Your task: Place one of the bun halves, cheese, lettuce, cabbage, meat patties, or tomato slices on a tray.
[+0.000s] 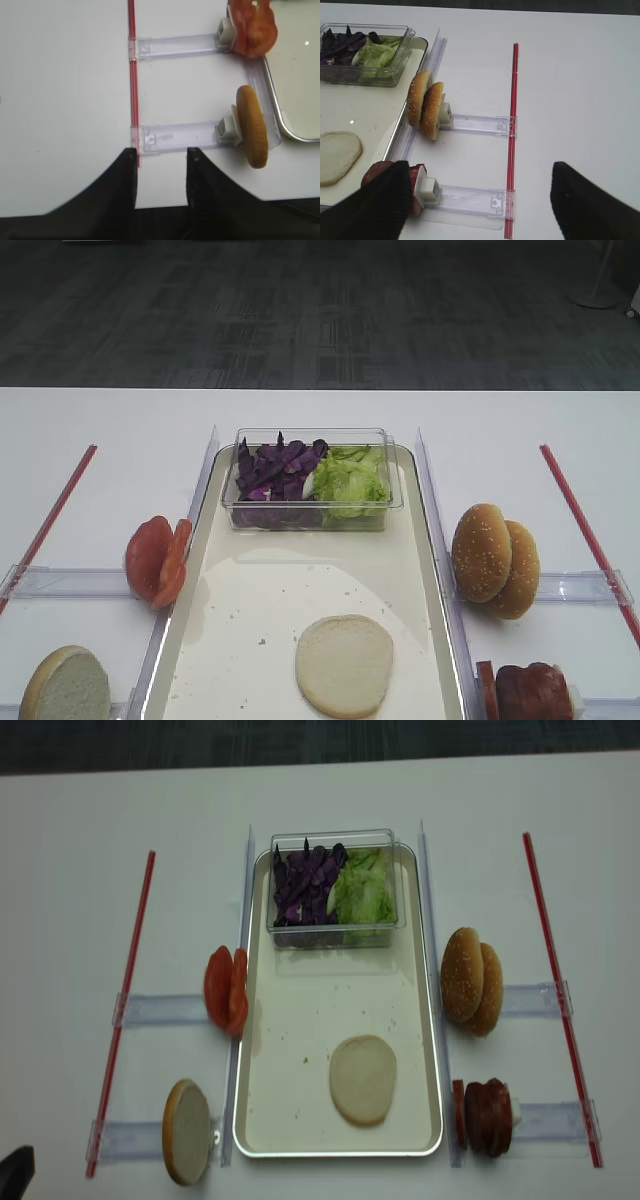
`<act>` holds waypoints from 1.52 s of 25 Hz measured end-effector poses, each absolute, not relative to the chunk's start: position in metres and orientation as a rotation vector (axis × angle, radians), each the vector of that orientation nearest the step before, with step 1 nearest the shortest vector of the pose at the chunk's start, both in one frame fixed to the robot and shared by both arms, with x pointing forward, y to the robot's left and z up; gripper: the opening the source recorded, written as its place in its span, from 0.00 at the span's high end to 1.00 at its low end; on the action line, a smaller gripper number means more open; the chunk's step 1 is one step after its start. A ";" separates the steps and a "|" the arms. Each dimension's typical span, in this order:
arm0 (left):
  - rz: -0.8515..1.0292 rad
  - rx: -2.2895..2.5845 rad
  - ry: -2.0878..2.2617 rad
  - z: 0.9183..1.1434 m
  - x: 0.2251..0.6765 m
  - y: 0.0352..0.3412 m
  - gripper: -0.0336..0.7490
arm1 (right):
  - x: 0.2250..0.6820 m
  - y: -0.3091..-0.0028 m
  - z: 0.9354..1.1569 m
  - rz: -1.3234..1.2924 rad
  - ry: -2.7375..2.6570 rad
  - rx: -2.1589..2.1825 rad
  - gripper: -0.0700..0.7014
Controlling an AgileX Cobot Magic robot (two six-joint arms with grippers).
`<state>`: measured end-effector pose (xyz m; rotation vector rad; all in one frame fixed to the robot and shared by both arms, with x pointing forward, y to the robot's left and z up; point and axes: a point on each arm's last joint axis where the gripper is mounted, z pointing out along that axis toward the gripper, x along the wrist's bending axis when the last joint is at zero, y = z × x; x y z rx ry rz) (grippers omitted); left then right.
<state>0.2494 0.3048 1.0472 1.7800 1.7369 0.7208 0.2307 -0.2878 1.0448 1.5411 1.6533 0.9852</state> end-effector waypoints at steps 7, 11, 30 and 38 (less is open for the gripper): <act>0.768 1.735 1.688 1.041 0.246 0.305 0.66 | 0.231 -0.288 1.045 0.985 1.653 1.541 0.15; 0.775 1.730 1.681 1.041 0.245 0.305 0.66 | 0.231 -0.288 1.045 0.985 1.653 1.541 0.15; 0.854 1.643 1.602 1.041 0.228 0.307 0.66 | 0.231 -0.288 1.045 0.985 1.653 1.541 0.15; 0.857 1.642 1.601 1.041 0.228 0.307 0.66 | 0.231 -0.288 1.045 0.985 1.653 1.541 0.15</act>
